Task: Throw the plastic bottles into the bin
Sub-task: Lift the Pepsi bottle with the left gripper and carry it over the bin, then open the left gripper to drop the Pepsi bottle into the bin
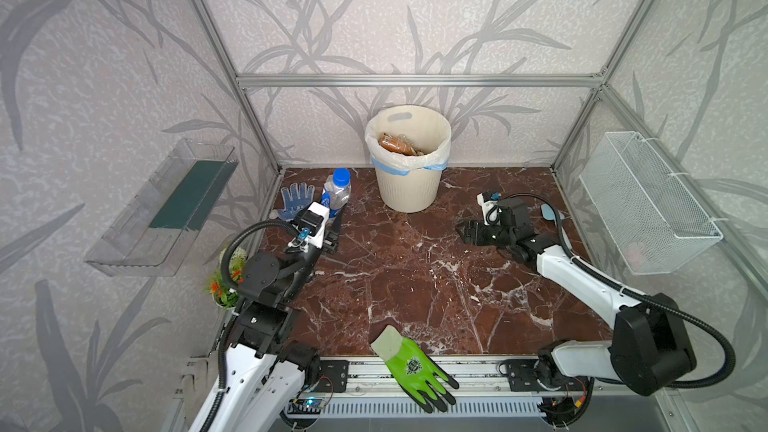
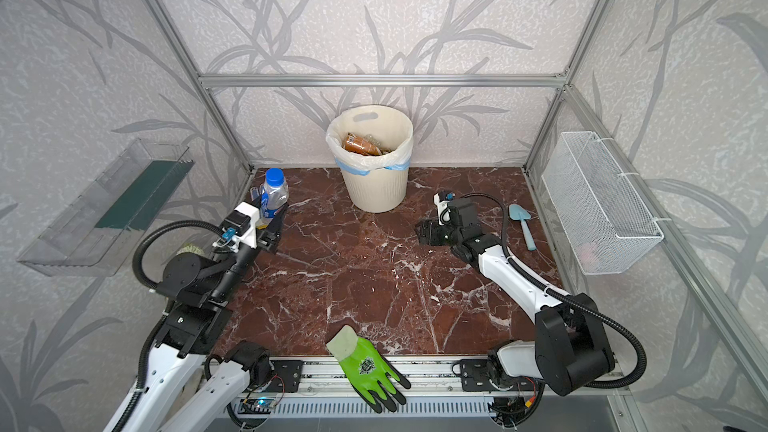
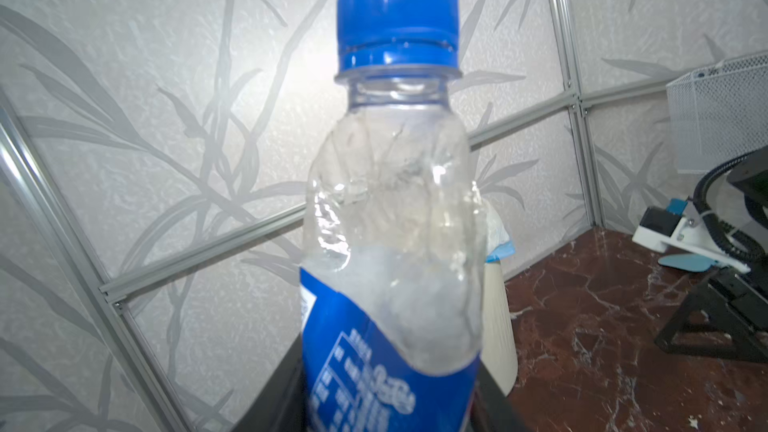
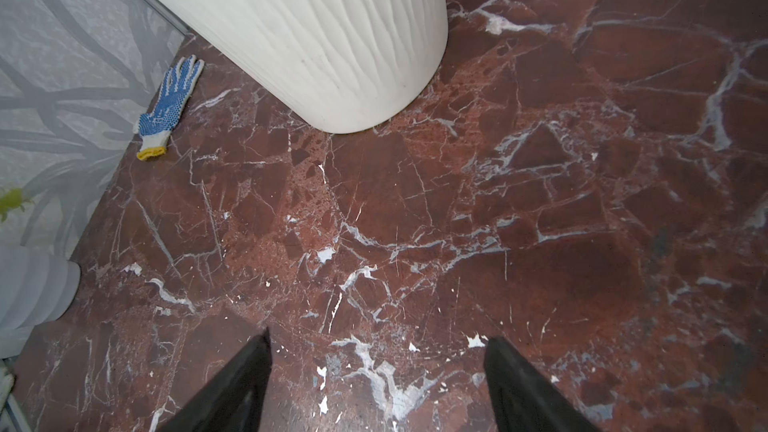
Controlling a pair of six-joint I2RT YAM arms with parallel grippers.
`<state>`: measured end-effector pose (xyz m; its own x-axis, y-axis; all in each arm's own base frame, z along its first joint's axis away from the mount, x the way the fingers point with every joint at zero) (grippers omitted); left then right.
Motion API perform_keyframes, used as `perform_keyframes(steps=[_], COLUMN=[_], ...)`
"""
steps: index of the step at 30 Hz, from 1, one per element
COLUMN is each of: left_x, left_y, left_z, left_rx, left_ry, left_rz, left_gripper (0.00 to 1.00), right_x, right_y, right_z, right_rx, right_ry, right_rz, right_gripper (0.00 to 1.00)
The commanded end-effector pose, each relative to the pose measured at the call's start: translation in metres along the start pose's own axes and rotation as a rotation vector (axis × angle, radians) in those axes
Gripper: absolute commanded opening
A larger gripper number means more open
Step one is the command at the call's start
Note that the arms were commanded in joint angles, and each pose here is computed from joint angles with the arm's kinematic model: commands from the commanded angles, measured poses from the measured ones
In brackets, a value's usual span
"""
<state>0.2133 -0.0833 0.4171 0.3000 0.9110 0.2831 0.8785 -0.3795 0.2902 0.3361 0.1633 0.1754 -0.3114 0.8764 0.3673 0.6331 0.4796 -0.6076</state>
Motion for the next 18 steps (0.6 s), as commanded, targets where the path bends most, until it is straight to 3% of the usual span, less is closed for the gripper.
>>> perform_keyframes(steps=[1,6,9,13,15,18], left_x=[0.008,0.009,0.010,0.024,0.032,0.033], left_y=[-0.010,-0.011,0.013,0.099,0.158,0.240], left_z=[-0.031,-0.065,-0.084,-0.098,-0.083,-0.036], left_rx=[-0.132,-0.256,-0.292,-0.214,-0.100,0.113], left_ry=[-0.004,0.010,0.000,-0.069,-0.125,-0.217], left_rz=[-0.037,-0.009,0.022,0.031,0.014,0.014], left_gripper=[0.45,0.45,0.44,0.43,0.44,0.53], right_x=[0.006,0.013,0.014,0.018,0.019,0.020], right_y=[-0.009,-0.013,-0.013,-0.009,-0.007,-0.006], right_z=[-0.007,-0.007,-0.006,-0.004,-0.002,0.000], right_rx=[-0.012,-0.022,-0.030,-0.038,-0.043,-0.048], right_ry=[-0.026,-0.041,-0.038,-0.032,-0.027,-0.020], right_rz=[0.035,0.046,0.045,0.031,0.021,0.014], right_gripper=[0.81,0.81,0.81,0.81,0.81,0.81])
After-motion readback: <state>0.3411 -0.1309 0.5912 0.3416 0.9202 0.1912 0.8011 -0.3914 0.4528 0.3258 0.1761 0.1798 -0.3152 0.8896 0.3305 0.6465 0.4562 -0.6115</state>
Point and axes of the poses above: each gripper's point midway between its finger pads, its own y axis out along the fingers, its own x axis along the line the jaws close on, z = x × y, the point moved 3 cm from there along -y, back along the fingers, and after that the axes turned 2 degrees about -y, right-handed, at the moved point
